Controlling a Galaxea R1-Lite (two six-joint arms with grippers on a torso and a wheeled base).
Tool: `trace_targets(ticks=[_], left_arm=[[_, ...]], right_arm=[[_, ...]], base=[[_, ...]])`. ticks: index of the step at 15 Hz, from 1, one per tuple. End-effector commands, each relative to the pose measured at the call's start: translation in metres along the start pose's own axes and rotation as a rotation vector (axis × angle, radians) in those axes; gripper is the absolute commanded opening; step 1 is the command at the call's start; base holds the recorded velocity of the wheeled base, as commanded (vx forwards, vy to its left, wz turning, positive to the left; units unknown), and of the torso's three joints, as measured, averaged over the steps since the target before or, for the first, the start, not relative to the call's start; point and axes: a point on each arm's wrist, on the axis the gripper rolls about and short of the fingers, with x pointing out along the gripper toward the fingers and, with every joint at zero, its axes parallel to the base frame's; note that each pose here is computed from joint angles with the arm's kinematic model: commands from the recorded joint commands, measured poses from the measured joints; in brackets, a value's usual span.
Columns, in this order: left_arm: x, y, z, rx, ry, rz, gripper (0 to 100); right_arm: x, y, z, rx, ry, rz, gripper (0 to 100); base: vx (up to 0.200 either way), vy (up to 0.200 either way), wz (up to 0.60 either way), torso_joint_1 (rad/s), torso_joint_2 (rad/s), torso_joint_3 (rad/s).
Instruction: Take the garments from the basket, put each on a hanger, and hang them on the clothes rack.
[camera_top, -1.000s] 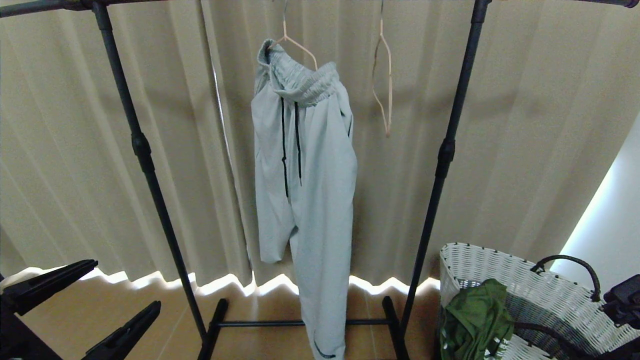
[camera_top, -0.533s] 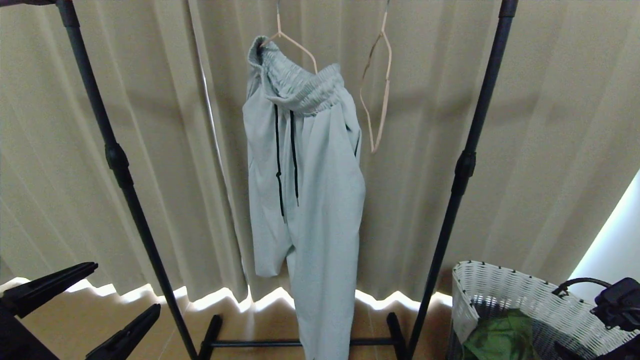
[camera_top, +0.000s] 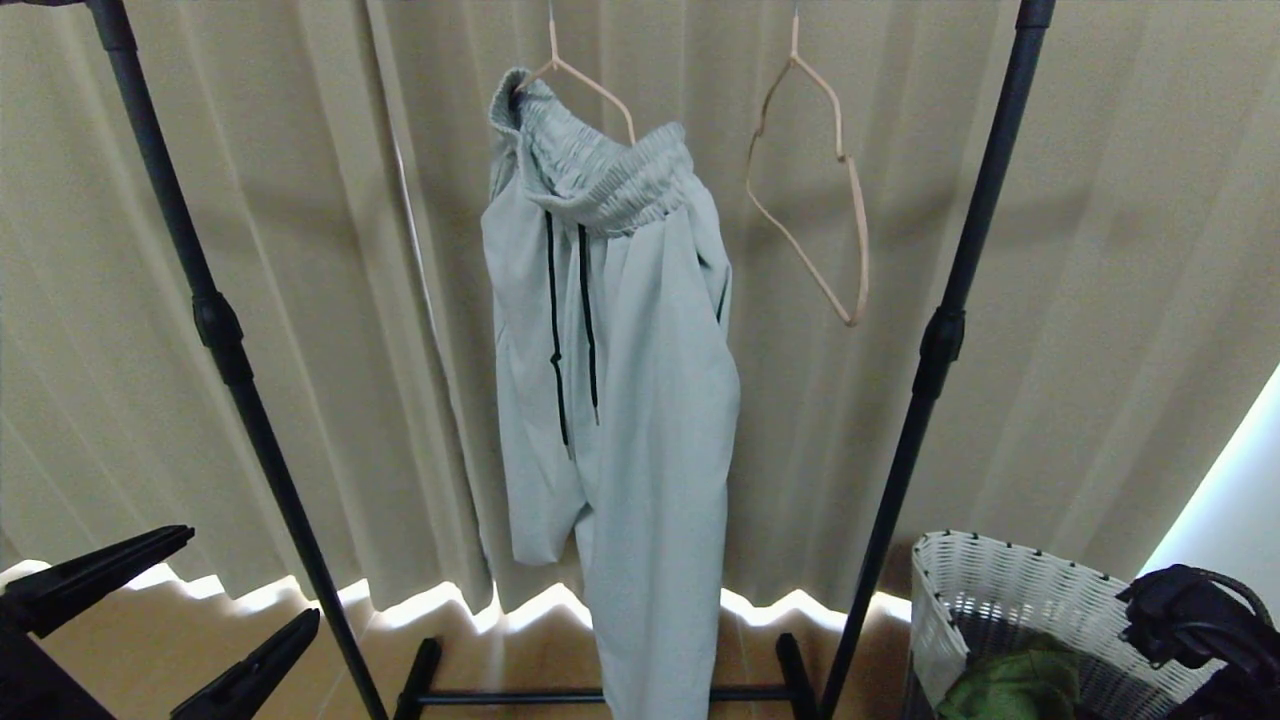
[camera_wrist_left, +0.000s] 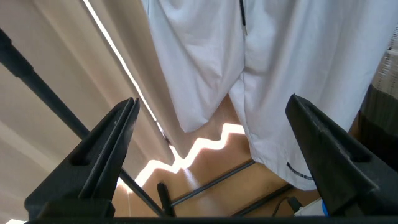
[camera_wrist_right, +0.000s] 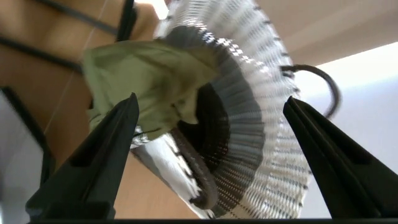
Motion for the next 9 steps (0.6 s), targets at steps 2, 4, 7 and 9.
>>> trace_targets(ticks=[2,4,7,9], left_arm=[[-0.004,0.001,0.002,-0.002,-0.024,0.008,100],[-0.004,0.001,0.002,-0.002,-0.024,0.008,100],[-0.006,0.001,0.002,-0.005,-0.036,0.013,100],[-0.007,0.001,0.003,-0.005,-0.043,0.015,100]], right_arm=[[0.023,0.013,0.007,-0.073,0.075,0.073,100],[0.035,0.026,0.008,-0.136,0.116,0.129,100],[0.049,0.039,0.009,-0.190,0.152,0.163,100],[0.055,0.043,0.010,-0.207,0.167,0.173,100]], base=[[0.000,0.000,0.00,0.000,0.00,0.000],[0.000,0.000,0.00,0.000,0.00,0.000],[0.000,0.000,0.00,0.000,0.00,0.000],[0.000,0.000,0.00,0.000,0.00,0.000]])
